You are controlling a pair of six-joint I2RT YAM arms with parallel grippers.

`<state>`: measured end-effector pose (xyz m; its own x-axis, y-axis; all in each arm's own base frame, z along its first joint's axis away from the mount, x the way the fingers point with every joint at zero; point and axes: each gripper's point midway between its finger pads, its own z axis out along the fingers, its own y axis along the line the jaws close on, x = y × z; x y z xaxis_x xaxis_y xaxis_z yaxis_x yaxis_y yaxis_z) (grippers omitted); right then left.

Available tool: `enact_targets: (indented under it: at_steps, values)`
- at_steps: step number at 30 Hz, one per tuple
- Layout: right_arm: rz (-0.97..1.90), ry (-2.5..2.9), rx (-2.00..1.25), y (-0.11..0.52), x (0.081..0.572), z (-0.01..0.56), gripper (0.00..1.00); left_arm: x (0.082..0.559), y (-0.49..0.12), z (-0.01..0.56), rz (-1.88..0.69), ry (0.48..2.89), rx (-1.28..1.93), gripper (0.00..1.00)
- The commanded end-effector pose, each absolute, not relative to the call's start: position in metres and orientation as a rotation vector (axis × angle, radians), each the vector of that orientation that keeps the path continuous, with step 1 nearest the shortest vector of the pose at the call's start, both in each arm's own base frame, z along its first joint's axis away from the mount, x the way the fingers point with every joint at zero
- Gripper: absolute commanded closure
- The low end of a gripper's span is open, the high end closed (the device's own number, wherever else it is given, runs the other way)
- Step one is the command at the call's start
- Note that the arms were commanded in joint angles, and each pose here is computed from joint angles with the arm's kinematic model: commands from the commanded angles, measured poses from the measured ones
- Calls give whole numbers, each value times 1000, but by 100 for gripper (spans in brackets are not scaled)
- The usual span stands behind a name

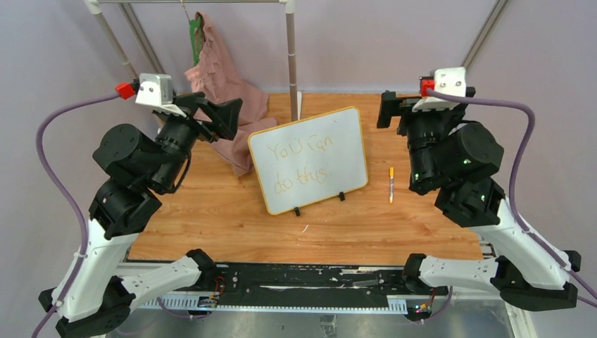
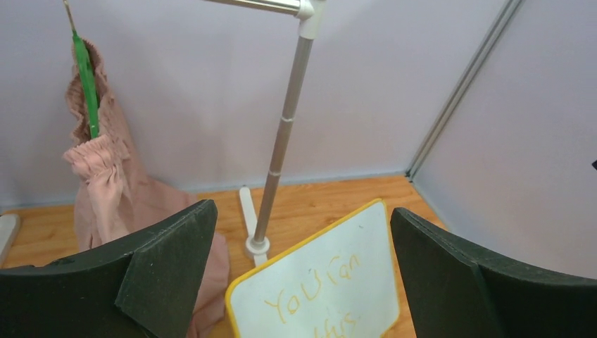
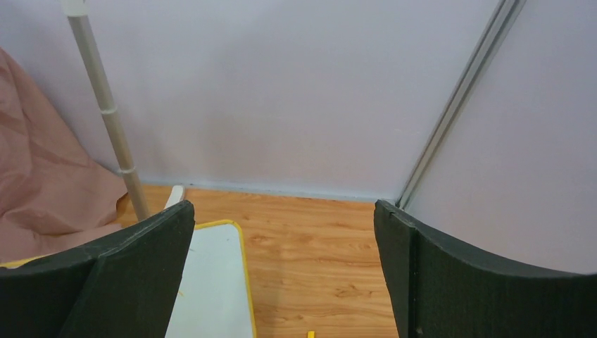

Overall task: Write a sentence on the whiteboard
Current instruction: Reset both arms

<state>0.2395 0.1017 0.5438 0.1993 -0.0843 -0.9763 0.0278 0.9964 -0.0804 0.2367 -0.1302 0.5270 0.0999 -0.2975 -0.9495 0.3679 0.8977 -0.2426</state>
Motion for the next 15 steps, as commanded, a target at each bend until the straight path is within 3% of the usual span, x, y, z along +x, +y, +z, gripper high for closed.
enact_targets:
  at_steps: [1,15]
  values:
    - [60,1309,-1,74,216,554,0,229,-124,518,-446,1394,117,0]
    - [207,1242,-75,44,182,517,0,216,-81,509,-408,1382,-81,0]
